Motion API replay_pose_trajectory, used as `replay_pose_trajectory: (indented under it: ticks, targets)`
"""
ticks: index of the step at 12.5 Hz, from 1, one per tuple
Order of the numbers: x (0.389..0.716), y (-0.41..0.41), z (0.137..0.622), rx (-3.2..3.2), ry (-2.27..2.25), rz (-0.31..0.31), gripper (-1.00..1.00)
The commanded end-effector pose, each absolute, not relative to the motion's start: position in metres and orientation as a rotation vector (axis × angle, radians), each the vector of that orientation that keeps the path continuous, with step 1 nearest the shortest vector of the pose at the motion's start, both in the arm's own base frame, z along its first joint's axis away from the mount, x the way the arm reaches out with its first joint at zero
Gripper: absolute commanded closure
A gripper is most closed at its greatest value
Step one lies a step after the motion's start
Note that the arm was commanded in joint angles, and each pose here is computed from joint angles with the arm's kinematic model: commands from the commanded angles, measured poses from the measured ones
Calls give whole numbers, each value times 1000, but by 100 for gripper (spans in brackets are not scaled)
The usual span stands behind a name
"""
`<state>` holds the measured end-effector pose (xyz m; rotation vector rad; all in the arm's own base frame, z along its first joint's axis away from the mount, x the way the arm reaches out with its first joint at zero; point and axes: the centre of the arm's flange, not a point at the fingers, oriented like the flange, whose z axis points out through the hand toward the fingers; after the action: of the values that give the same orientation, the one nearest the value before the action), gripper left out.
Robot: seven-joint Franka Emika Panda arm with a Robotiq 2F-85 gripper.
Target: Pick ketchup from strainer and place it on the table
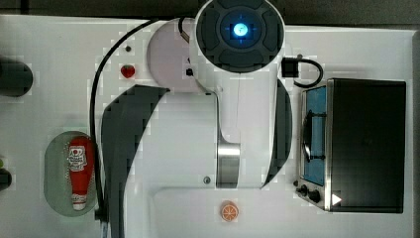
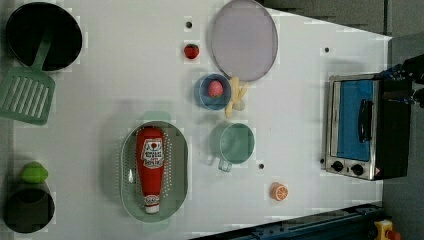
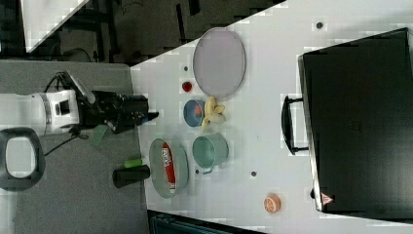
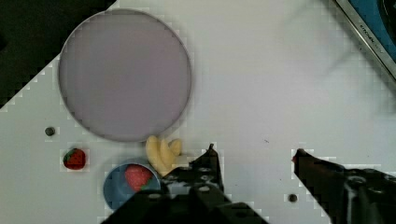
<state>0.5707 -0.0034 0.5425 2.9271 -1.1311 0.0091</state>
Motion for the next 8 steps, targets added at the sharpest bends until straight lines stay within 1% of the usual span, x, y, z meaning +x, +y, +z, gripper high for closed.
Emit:
replay_pose_trajectory:
  ticks: [1, 2, 3, 6, 8]
  targets:
    - [495, -26, 581, 2876, -1284, -58, -58]
    - [496, -19, 580, 2883, -1264, -60, -81]
    - [497, -5, 579, 2897, -1230, -64, -99]
    - [499, 66, 568, 2956, -1029, -76, -100]
    - [497, 127, 557, 3001, -856, -64, -100]
